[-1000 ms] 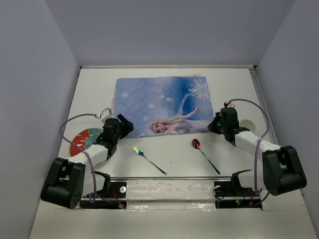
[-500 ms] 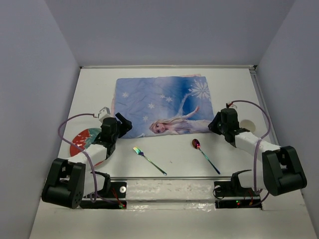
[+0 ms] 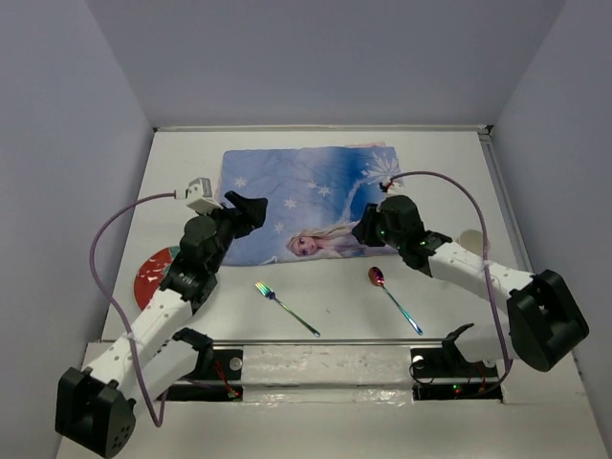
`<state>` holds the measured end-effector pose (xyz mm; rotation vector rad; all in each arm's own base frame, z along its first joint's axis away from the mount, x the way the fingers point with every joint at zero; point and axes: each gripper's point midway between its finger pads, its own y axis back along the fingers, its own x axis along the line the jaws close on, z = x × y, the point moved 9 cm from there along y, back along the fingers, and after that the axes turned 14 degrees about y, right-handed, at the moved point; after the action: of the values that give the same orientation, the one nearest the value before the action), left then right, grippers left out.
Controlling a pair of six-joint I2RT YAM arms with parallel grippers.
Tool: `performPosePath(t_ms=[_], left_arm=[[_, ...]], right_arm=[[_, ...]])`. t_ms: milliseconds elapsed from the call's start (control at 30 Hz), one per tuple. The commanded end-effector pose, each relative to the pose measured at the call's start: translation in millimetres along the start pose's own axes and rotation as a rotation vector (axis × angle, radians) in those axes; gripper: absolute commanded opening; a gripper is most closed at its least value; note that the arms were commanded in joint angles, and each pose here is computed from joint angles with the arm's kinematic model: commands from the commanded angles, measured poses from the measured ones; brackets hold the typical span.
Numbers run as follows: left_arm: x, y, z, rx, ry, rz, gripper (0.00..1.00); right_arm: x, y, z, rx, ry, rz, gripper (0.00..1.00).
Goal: Set the dinner table for one person
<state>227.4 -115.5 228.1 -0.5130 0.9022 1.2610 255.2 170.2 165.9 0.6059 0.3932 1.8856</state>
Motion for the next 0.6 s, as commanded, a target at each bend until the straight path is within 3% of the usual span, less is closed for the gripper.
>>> performPosePath(t_ms=[0,200,433,567], left_arm=[[-53,29,40,-0.112,-0.068,-0.182,0.82],[-91,82,83,-0.245,-0.153,-0.283,0.98],[-94,106,102,-0.34,-0.251,-0.255,0.99],[-83,107,98,-0.351,-0.276,-0.234,0.99]], right_arm=[[64,-3,26,-0.111,0.051,0.216,0.34],[159,-18,28,-0.102,0.074,0.484,0.4],[256,-43,0,-0.025,0.05,0.682,0.42],[291,-63,-30,0.043,0.036,0.708,0.43]])
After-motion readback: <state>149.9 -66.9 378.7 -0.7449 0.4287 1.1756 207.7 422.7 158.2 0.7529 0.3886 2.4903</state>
